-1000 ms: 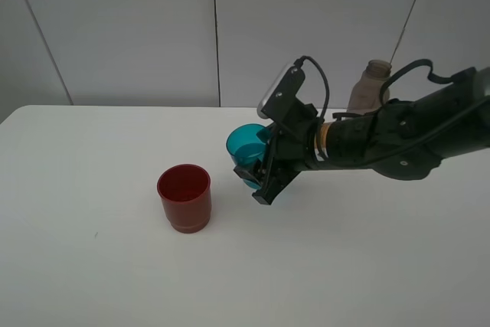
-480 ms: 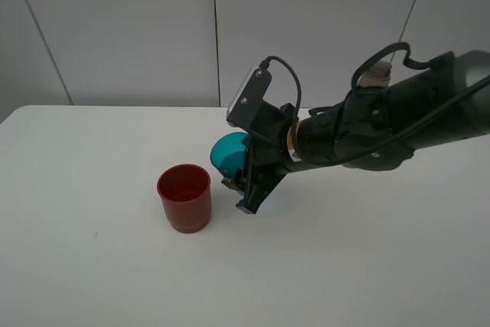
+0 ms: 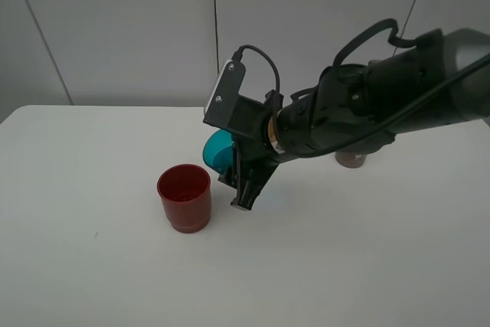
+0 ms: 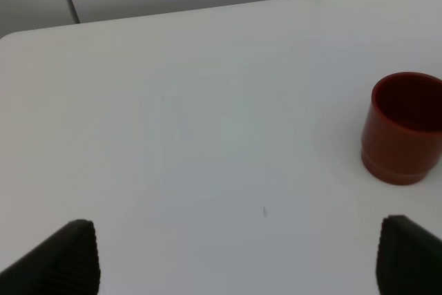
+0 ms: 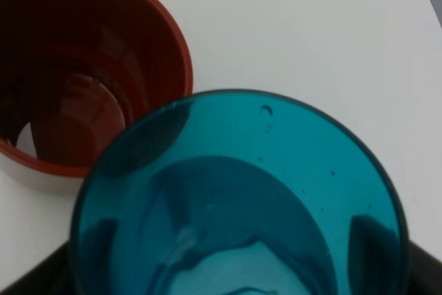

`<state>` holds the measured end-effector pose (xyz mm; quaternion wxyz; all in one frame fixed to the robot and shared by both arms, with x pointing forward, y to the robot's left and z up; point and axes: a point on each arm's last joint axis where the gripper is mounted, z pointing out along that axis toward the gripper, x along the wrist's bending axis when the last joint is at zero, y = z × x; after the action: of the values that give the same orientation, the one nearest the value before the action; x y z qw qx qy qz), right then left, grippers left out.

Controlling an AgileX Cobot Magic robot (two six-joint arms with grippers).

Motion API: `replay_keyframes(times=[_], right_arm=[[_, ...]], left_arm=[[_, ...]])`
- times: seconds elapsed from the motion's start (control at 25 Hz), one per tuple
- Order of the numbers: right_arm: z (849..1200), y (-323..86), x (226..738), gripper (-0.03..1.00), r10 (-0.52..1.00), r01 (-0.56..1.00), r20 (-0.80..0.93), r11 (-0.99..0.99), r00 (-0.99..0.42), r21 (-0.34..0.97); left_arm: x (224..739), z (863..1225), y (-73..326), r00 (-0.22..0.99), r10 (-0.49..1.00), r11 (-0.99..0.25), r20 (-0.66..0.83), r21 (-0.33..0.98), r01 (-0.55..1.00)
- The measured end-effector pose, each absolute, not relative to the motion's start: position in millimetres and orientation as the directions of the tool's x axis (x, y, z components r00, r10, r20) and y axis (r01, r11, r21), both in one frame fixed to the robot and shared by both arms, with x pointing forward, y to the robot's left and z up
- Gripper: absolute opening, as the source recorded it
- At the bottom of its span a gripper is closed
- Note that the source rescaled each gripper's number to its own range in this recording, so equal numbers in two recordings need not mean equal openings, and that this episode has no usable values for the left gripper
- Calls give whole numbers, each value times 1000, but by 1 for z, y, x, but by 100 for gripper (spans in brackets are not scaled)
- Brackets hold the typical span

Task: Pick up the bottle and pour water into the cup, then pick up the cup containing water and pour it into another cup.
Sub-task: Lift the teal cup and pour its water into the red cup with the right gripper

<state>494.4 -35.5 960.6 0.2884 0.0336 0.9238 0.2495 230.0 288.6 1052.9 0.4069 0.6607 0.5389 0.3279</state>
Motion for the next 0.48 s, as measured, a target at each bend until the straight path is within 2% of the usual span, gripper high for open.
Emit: replay_keyframes(times=[0.48], right_arm=[[961,-27,482,10,65,-187,-587,915,-807,358]], left_arm=[[230,1053,289,204,979,-88,-5,891,445]])
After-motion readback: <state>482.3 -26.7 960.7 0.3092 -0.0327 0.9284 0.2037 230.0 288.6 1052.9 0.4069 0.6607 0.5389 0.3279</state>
